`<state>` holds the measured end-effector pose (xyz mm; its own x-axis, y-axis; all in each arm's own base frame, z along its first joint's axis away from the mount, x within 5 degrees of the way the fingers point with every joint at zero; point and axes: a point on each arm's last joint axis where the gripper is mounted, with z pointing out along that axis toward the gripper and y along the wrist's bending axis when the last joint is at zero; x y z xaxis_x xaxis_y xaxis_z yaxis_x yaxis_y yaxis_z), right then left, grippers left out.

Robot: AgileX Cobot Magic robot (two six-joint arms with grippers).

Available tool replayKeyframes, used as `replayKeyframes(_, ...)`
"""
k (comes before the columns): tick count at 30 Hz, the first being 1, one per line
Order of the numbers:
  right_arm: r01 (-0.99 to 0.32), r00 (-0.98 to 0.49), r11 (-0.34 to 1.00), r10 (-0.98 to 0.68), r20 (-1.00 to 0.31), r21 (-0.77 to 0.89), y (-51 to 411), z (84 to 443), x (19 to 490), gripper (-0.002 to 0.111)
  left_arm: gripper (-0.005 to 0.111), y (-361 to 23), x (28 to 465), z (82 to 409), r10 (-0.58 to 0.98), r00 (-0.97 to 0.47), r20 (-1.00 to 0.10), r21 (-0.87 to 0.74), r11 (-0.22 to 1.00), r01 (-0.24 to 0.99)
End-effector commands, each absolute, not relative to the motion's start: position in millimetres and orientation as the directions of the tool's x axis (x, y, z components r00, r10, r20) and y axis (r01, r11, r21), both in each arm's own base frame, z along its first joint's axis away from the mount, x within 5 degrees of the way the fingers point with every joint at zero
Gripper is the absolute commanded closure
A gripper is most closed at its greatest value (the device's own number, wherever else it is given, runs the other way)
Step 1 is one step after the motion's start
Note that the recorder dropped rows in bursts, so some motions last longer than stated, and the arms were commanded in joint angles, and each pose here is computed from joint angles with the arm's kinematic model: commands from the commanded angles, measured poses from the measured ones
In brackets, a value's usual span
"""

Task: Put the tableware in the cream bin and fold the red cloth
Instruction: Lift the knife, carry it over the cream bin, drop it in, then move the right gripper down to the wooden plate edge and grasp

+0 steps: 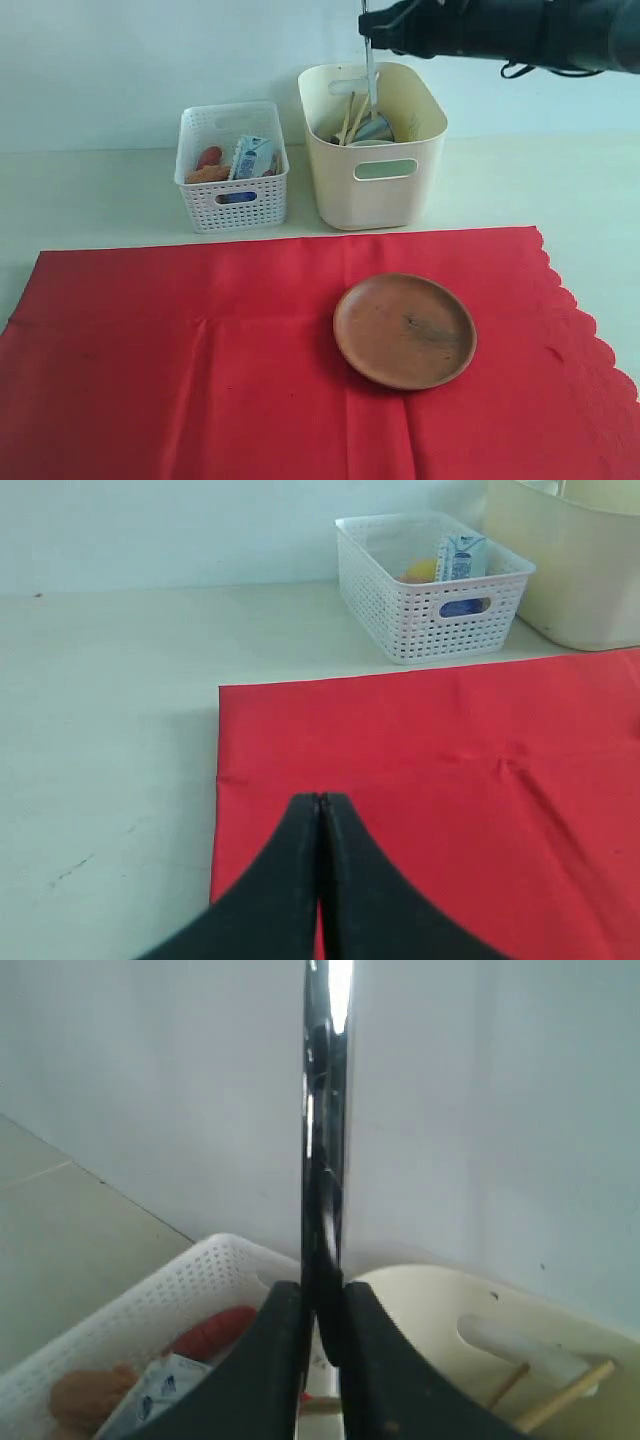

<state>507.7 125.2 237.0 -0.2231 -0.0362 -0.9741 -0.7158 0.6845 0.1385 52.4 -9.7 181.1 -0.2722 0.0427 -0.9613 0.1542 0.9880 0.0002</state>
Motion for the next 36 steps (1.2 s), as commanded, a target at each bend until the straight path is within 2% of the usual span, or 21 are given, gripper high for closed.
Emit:
replayKeyframes(1,-0.713,-0.255,0.683,-0.04,-0.966,0.16,124.2,203.7,515.3,0.108,0.107,-9.4,52.4,181.3,0.04,-0.261,-0.965,0.001,0.989,0.15)
replayKeyframes(7,-0.698,-0.324,0.682,-0.028,-0.946,0.219,125.8,175.9,518.4,0.105,0.107,-9.4,52.4,181.3,0.04,-0.261,-0.965,0.001,0.989,0.15)
replayKeyframes(9,-0.691,-0.339,0.683,-0.018,-0.941,0.236,125.8,173.3,518.7,0.097,0.107,-9.4,52.4,181.3,0.04,-0.261,-0.965,0.001,0.989,0.15)
replayKeyframes(13,-0.685,-0.35,0.683,-0.001,-0.937,0.255,125.8,176.5,518.4,0.074,0.107,-9.4,52.4,181.3,0.04,-0.261,-0.965,0.001,0.989,0.15)
replayKeyframes(15,-0.679,-0.353,0.684,0.016,-0.936,0.268,125.5,183.5,517.8,0.068,0.107,-9.4,52.4,181.3,0.04,-0.261,-0.965,0.001,0.989,0.15)
replayKeyframes(20,-0.645,-0.372,0.697,0.073,-0.925,0.314,122.7,210.1,515.0,0.068,0.107,-9.4,52.4,181.3,0.04,-0.261,-0.965,0.001,0.989,0.15)
replayKeyframes(24,-0.661,-0.389,0.698,-0.006,-0.921,0.274,121.7,237.5,503.6,0.068,0.107,-9.4,52.4,181.3,0.04,-0.261,-0.965,0.001,0.989,0.15)
replayKeyframes(36,-0.575,-0.575,0.777,-0.163,-0.802,0.255,107.1,301.6,460.8,0.068,0.107,-9.4,52.4,181.3,0.04,-0.261,-0.965,0.001,0.989,0.15)
